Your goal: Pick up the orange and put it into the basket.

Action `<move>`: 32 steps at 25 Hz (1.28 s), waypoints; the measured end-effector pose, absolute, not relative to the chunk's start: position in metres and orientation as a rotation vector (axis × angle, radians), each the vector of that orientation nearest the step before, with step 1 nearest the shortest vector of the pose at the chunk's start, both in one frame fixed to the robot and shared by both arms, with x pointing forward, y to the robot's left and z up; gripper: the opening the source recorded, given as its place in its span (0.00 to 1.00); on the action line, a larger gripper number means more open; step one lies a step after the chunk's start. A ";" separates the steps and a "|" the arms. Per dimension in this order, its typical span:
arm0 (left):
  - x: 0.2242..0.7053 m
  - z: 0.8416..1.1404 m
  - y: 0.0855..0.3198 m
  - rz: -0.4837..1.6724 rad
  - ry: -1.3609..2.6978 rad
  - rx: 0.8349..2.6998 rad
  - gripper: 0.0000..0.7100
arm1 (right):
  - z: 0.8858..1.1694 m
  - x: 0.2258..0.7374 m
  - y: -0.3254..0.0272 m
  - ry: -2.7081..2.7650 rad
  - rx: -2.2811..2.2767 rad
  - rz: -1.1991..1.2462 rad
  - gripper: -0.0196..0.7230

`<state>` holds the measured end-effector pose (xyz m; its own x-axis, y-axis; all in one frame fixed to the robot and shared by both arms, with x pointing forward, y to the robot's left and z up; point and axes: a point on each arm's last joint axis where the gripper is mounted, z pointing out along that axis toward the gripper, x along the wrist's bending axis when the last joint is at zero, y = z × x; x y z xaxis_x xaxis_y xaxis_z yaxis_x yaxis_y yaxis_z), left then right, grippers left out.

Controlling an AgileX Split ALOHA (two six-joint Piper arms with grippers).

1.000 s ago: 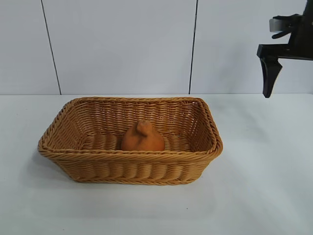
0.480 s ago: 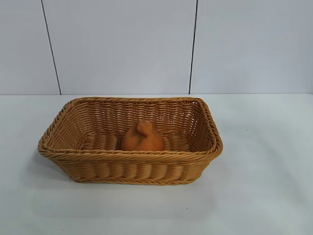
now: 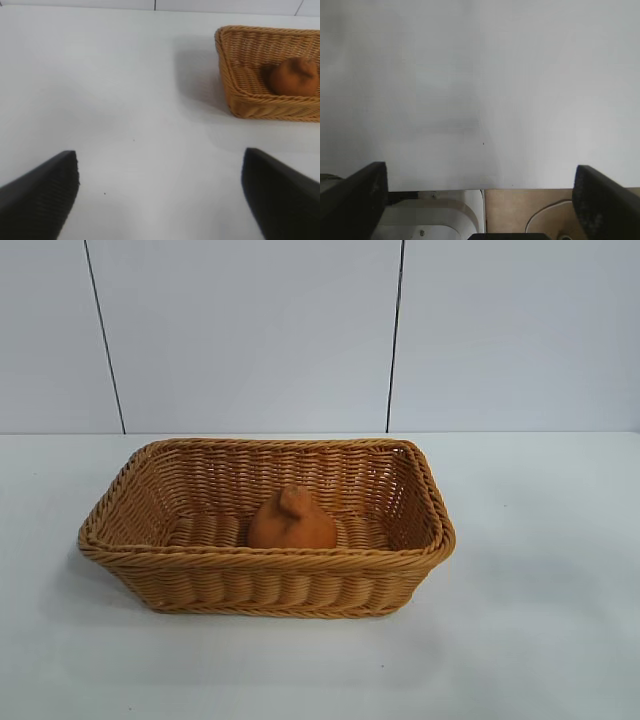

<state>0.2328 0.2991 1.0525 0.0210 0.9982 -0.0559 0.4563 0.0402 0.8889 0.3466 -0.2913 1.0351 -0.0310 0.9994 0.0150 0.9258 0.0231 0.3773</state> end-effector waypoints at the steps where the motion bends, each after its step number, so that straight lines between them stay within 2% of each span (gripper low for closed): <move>1: 0.233 1.053 0.299 0.885 1.543 1.523 0.89 | 1.035 0.338 -0.292 2.026 1.970 0.449 0.96; 11: 0.233 1.053 0.299 0.885 1.543 1.523 0.89 | 1.048 0.286 -0.295 1.800 1.749 0.771 0.96; 32: 0.233 1.053 0.299 0.885 1.542 1.522 0.89 | 1.050 0.264 -0.295 1.714 1.638 0.917 0.96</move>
<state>0.2328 0.2991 1.0526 0.0210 0.9982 -0.0559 0.4553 0.0402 0.8894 0.2642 -0.2946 1.0501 -0.0673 0.9968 0.0433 0.5894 0.0047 0.8078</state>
